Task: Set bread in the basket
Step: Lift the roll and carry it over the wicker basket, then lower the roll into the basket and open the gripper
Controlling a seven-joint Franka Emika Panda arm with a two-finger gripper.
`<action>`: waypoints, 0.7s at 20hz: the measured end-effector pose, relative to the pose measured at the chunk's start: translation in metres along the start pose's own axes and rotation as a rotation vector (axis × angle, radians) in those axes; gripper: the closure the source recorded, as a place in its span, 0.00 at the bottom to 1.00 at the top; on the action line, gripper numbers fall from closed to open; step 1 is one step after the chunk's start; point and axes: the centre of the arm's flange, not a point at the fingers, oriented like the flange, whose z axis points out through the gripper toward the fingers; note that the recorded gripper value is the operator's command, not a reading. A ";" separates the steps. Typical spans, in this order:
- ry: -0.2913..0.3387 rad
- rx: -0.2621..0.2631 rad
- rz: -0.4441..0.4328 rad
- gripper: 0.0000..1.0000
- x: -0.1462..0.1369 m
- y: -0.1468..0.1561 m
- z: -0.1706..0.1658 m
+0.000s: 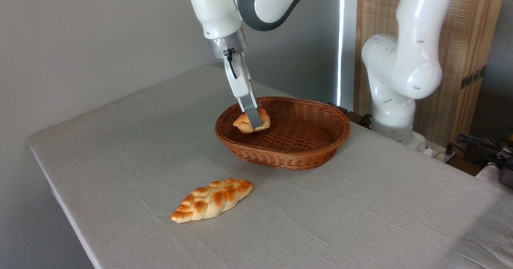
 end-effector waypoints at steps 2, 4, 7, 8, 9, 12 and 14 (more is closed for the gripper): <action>-0.003 -0.004 0.002 0.00 0.001 0.000 0.002; -0.004 -0.005 0.002 0.00 0.001 -0.001 0.003; -0.003 -0.004 0.002 0.00 0.001 -0.001 0.002; -0.003 -0.003 0.002 0.00 0.001 -0.001 0.002; -0.002 -0.002 0.002 0.00 0.002 -0.001 0.002; 0.005 0.007 0.002 0.00 0.002 -0.002 0.000; 0.019 0.024 0.000 0.00 0.003 -0.004 -0.005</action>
